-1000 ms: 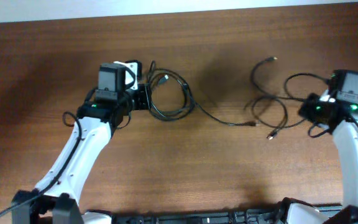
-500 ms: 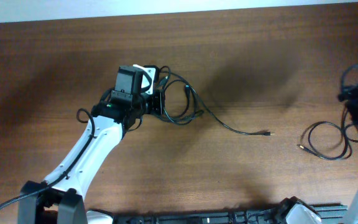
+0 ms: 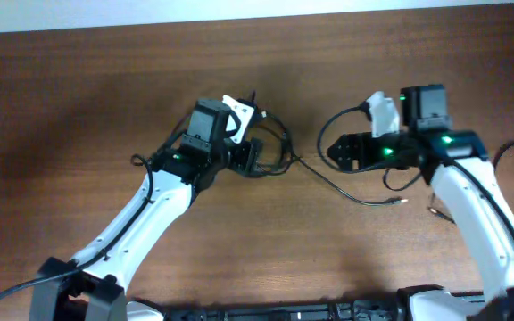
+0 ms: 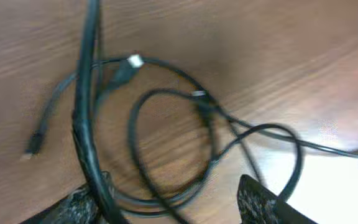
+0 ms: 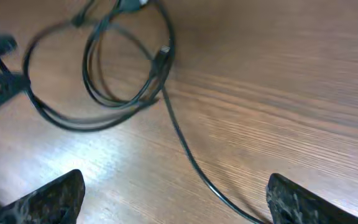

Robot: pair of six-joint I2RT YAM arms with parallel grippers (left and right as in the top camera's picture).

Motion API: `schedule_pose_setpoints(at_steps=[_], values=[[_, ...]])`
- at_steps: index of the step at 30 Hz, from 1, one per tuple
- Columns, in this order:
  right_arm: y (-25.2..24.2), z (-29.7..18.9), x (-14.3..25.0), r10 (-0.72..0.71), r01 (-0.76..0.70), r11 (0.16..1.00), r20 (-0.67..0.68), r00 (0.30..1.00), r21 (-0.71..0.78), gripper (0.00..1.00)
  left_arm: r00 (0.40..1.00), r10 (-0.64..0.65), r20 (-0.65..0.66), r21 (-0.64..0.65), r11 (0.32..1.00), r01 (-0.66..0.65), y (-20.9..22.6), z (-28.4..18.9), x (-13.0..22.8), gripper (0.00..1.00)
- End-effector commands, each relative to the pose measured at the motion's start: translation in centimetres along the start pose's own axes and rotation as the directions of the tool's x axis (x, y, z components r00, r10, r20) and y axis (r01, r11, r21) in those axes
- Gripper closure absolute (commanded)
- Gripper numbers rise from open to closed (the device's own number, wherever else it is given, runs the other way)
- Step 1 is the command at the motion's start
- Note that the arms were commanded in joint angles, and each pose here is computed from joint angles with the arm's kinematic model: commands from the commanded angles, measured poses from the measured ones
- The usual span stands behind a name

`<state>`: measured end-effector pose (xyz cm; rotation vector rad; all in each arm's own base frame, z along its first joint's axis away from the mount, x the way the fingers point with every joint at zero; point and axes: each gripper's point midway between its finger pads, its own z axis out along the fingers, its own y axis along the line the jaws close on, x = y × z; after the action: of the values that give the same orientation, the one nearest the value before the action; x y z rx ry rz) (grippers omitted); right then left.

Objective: Untangle cables

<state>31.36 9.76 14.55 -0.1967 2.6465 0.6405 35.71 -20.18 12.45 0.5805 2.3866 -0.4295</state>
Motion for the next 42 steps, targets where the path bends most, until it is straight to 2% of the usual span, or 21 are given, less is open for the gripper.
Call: schedule_pose_setpoints(at_steps=[1,6,9,11,13,17,20,23,26,29,33,36,38,39,41,42], values=[[1.4,2.3,0.5,-0.056,0.054,0.998,-0.064,0.996,-0.034,0.09,0.999,-0.028,0.019,-0.123,0.992,0.03,3.9,-0.7,-0.6,0.34],[4.4,4.9,1.0,-0.155,0.147,0.985,-0.094,0.983,-0.087,0.12,0.986,-0.163,0.03,-0.172,0.971,0.166,7.5,-1.5,0.0,0.37],[6.6,6.3,0.3,-0.237,0.23,0.966,-0.053,0.97,-0.12,0.12,0.934,-0.355,0.045,-0.203,0.912,0.356,10.0,-2.3,1.0,0.35],[7.1,7.6,-0.3,-0.271,0.267,0.957,-0.03,0.962,-0.111,0.13,0.901,-0.434,0.015,-0.165,0.887,0.431,9.5,-2.3,1.9,0.33],[7.1,9.2,-0.3,-0.291,0.287,0.953,-0.04,0.956,-0.095,0.14,0.896,-0.444,-0.018,-0.125,0.89,0.438,8.7,-2.2,2.3,0.32],[8.1,12.6,0.2,-0.33,0.321,0.939,-0.05,0.943,-0.125,0.24,0.891,-0.451,-0.045,-0.115,0.888,0.444,8.3,-2.2,2.8,0.32],[9.1,14.5,-0.6,-0.372,0.368,0.921,-0.002,0.928,-0.13,0.24,0.891,-0.452,-0.046,-0.115,0.888,0.444,8.3,-2.2,2.8,0.32],[7.6,16.0,-2.1,-0.387,0.388,0.922,0.039,0.921,-0.018,0.24,0.89,-0.453,-0.052,-0.117,0.888,0.445,8.2,-2.2,3.0,0.32],[7.8,16.6,-3.9,-0.402,0.405,0.914,0.111,0.909,0.002,0.24,0.89,-0.454,-0.052,-0.117,0.888,0.446,8.2,-2.2,3.0,0.32],[7.0,17.7,-4.0,-0.402,0.401,0.915,0.11,0.909,0.035,0.25,0.89,-0.453,-0.052,-0.117,0.888,0.445,8.2,-2.2,3.0,0.32],[6.0,19.3,-2.7,-0.392,0.39,0.92,0.061,0.918,0.031,0.42,0.89,-0.453,-0.052,-0.117,0.888,0.446,8.2,-2.2,3.0,0.31],[6.1,19.2,-3.2,-0.394,0.393,0.919,0.079,0.916,0.035,0.75,0.89,-0.453,-0.052,-0.117,0.888,0.445,8.2,-2.2,3.0,0.32],[6.3,18.5,-4.1,-0.397,0.394,0.918,0.111,0.911,0.041,0.91,0.89,-0.454,-0.052,-0.117,0.888,0.446,8.2,-2.2,3.0,0.31],[6.5,17.5,-5.0,-0.396,0.394,0.918,0.141,0.907,0.045,0.96,0.889,-0.455,-0.056,-0.118,0.887,0.446,8.2,-2.2,3.1,0.31],[7.4,13.9,-7.6,-0.398,0.395,0.917,0.232,0.888,0.061,0.96,0.888,-0.457,-0.061,-0.12,0.886,0.448,8.2,-2.2,3.2,0.3],[8.3,10.7,-9.3,-0.401,0.398,0.914,0.306,0.864,0.073,0.96,0.887,-0.457,-0.063,-0.119,0.886,0.448,8.2,-2.2,3.2,0.29]])
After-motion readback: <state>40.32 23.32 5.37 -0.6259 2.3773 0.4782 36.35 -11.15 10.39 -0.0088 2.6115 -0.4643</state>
